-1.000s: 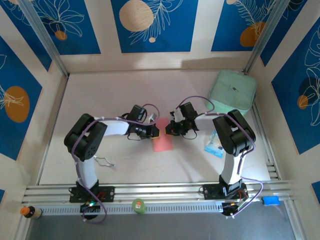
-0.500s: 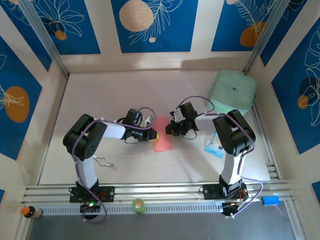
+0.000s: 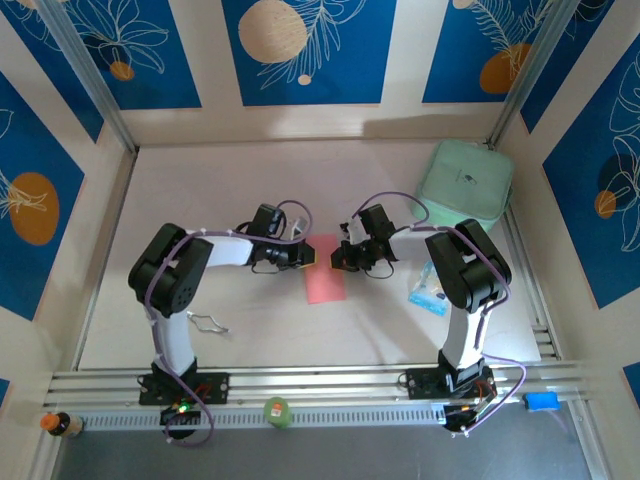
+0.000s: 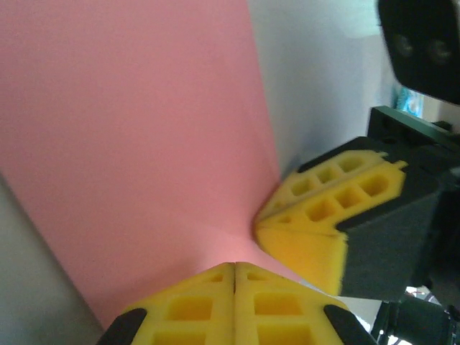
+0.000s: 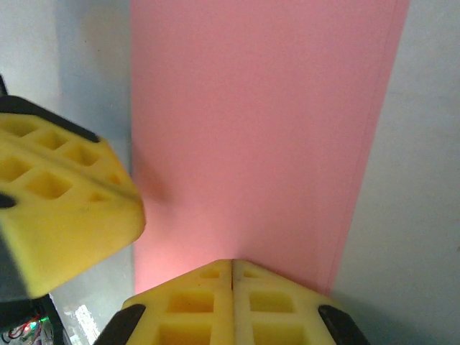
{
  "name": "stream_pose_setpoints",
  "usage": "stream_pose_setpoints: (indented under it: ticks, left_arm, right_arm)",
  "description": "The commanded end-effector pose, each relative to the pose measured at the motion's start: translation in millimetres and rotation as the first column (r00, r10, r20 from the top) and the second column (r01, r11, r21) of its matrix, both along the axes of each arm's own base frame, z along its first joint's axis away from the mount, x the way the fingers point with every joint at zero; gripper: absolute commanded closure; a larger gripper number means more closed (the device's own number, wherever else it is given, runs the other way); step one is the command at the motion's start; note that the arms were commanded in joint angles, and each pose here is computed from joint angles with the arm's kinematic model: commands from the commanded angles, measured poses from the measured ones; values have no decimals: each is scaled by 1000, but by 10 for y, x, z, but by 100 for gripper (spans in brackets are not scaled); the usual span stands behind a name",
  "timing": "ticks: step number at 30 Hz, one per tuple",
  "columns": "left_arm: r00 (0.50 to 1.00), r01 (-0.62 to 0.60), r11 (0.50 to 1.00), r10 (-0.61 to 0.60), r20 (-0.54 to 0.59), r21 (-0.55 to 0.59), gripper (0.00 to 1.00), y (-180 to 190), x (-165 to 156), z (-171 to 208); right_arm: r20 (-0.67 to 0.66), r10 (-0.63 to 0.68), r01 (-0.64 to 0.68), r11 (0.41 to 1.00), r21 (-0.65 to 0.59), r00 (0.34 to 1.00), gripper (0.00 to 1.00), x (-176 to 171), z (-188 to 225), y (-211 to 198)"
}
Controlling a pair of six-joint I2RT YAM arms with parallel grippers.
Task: Fold a paper plane with a square sheet of paper (pick it up from the middle)
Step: First fold the square sheet of paper in half at the center of the table.
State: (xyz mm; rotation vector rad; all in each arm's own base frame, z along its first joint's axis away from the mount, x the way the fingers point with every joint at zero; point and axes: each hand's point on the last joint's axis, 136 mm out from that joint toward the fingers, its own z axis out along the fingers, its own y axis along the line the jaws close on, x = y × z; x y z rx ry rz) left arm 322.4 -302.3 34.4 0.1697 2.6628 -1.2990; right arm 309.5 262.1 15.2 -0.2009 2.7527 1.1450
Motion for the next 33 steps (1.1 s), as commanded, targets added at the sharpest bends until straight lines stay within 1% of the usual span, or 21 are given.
stream_pose_setpoints:
  ticks: [1, 7, 9, 11, 16, 19, 27, 33]
  left_arm:
    - [999, -25, 999, 26, -29, 37, 93, 87, 43, -136]
    - [998, -24, 997, 28, -57, 71, 93, 143, -3, -268]
    - [998, -28, 997, 32, -60, 68, 93, 140, 4, -258]
    - [998, -32, 998, 35, -60, 52, 93, 117, 38, -195]
    - [999, -39, 999, 39, -34, -12, 92, 21, 208, 108]
    - [999, -42, 999, 42, -25, -25, 91, -5, 309, 175]
    - [997, -63, 998, 62, -45, -29, 91, 2, 502, 76]
    - [995, -87, 996, 87, -58, 5, 91, 100, 576, -83]
  right_arm:
    - [-130, -40, 22, 990, -140, 991, 100, -302, -391, -274]
    - [-131, -41, 22, 990, -141, 991, 100, -300, -396, -275]
    - [-129, -39, 20, 990, -140, 991, 100, -301, -390, -271]
    - [-128, -40, 22, 990, -140, 991, 100, -295, -389, -275]
    - [-130, -40, 22, 990, -139, 991, 100, -297, -390, -274]
    - [-129, -40, 22, 990, -139, 991, 100, -294, -391, -272]
    - [-128, -38, 21, 990, -137, 991, 100, -298, -385, -271]
    - [-128, -38, 20, 991, -135, 991, 100, -302, -382, -270]
